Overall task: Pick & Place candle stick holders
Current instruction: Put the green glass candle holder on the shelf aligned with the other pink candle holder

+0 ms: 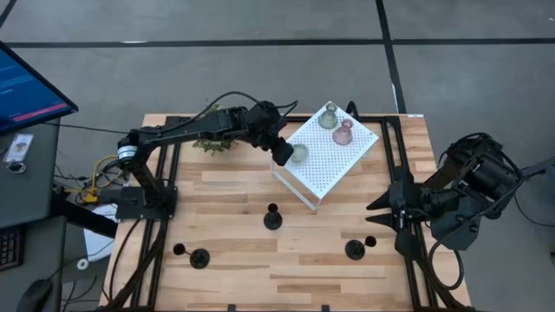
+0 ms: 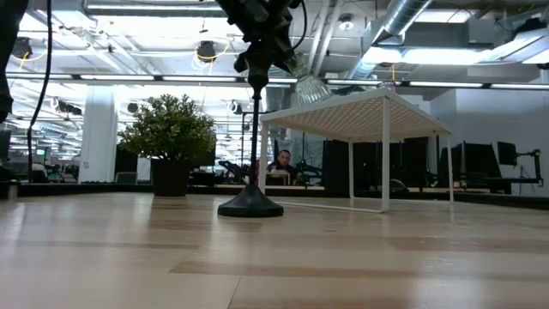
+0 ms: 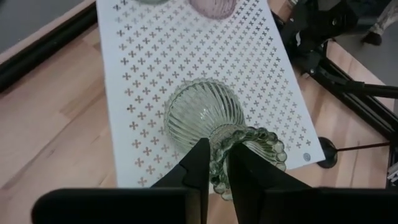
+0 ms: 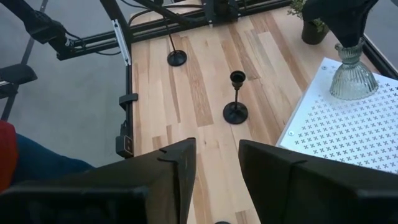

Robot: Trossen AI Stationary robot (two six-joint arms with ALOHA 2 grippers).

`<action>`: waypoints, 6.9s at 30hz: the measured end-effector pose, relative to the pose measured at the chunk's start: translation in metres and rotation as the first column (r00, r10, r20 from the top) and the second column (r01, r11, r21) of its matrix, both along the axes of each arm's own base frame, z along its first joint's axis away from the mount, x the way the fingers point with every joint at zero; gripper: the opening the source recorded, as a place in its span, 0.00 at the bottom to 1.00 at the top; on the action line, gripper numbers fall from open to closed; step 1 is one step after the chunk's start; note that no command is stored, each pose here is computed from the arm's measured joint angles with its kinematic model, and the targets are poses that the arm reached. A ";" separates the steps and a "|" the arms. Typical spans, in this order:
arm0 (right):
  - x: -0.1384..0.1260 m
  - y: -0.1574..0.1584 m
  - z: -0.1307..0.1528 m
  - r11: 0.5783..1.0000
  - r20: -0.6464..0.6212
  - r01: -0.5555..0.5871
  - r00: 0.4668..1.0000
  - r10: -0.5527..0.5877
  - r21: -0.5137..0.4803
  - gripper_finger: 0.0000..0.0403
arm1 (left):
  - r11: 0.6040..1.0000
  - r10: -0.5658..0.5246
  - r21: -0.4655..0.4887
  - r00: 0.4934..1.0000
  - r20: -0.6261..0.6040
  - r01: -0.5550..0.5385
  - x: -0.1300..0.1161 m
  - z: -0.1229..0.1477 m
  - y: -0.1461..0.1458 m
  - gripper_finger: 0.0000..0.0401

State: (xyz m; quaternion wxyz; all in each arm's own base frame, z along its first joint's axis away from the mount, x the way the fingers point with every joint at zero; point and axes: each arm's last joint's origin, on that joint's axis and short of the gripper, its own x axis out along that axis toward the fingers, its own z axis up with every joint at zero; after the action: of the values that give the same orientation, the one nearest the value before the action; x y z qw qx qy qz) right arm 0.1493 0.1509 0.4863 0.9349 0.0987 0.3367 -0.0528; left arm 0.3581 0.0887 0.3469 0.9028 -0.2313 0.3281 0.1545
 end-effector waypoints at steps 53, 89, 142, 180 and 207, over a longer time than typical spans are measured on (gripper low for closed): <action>0.013 -0.015 0.002 0.989 0.063 0.141 0.988 -0.138 -0.048 0.29 | 0.981 -0.018 0.196 1.000 0.009 0.016 -0.155 0.049 -0.063 0.01; 0.205 -0.195 -0.085 0.913 -0.278 0.348 0.874 -0.398 -0.213 0.58 | 0.984 -0.026 0.176 0.943 0.333 -0.035 -0.245 0.091 -0.076 0.01; 0.216 -0.224 -0.125 0.979 -0.543 0.200 0.819 -0.185 -0.033 0.05 | 0.984 -0.034 0.174 0.943 0.332 -0.025 -0.245 0.091 -0.077 0.02; 0.020 -0.205 -0.095 0.767 -0.512 0.641 0.662 -0.547 0.008 0.04 | 0.977 -0.028 0.208 0.945 0.325 -0.042 -0.245 0.091 -0.076 0.02; 0.019 -0.257 -0.117 0.761 -0.550 0.648 0.628 -0.551 -0.023 0.04 | 0.976 -0.018 0.212 0.945 0.325 -0.054 -0.245 0.091 -0.075 0.02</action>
State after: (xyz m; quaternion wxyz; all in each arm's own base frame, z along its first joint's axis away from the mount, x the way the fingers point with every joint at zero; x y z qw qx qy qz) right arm 0.1688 -0.1064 0.3688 0.7208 0.2698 0.5297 -0.3564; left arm 0.1129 0.0133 0.4381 0.9629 -0.1562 0.1537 0.1574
